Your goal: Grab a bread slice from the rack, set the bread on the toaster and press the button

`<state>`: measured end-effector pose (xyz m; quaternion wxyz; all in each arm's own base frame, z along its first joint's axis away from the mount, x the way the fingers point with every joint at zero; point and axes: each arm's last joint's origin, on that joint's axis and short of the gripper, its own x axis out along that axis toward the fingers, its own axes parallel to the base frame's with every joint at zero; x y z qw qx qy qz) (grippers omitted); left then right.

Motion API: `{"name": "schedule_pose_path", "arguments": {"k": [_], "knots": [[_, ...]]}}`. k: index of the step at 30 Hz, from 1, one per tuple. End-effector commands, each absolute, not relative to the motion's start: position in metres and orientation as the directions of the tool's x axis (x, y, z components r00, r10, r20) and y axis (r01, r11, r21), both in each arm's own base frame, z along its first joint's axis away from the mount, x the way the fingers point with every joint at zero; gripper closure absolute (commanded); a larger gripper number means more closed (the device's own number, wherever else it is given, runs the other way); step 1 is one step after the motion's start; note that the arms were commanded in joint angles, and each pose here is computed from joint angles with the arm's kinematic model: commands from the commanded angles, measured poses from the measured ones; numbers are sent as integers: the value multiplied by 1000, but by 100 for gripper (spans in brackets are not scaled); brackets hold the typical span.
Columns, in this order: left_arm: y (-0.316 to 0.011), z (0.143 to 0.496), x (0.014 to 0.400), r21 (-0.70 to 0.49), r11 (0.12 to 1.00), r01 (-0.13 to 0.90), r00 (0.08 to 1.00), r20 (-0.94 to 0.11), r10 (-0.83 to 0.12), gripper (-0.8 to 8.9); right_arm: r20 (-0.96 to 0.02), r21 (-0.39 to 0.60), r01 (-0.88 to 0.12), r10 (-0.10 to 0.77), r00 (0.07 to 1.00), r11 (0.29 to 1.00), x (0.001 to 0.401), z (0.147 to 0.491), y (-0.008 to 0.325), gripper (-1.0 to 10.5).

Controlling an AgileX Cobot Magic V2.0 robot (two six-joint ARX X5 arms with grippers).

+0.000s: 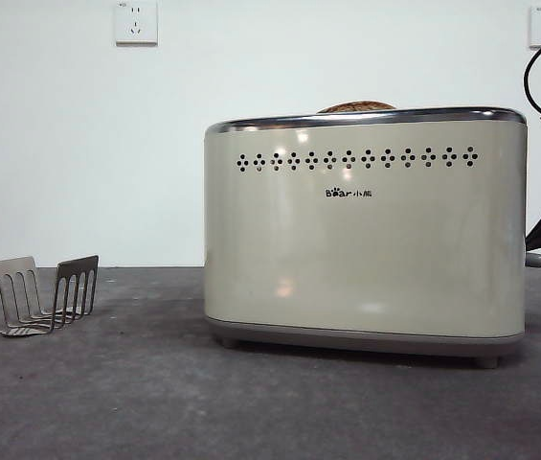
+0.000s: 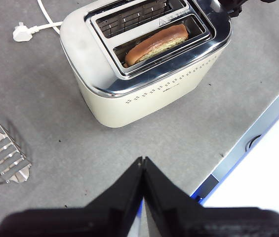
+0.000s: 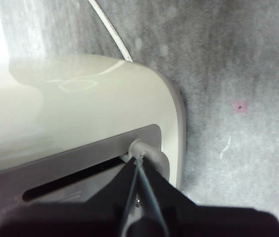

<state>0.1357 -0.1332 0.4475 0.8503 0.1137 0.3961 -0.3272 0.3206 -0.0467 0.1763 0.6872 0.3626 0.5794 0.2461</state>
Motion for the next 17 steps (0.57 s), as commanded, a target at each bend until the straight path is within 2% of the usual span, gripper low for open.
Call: {"name": "schedule_pose_path", "arguments": {"k": [1, 17], "knots": [[-133, 448, 135, -51, 752, 658, 477, -745, -467, 821, -686, 728, 143, 713, 145, 671, 315, 156, -44, 954], [-133, 448, 135, -44, 747, 664, 476, -745, -467, 821, -643, 690, -99, 669, 372, 717, 280, 254, -36, 954]]}}
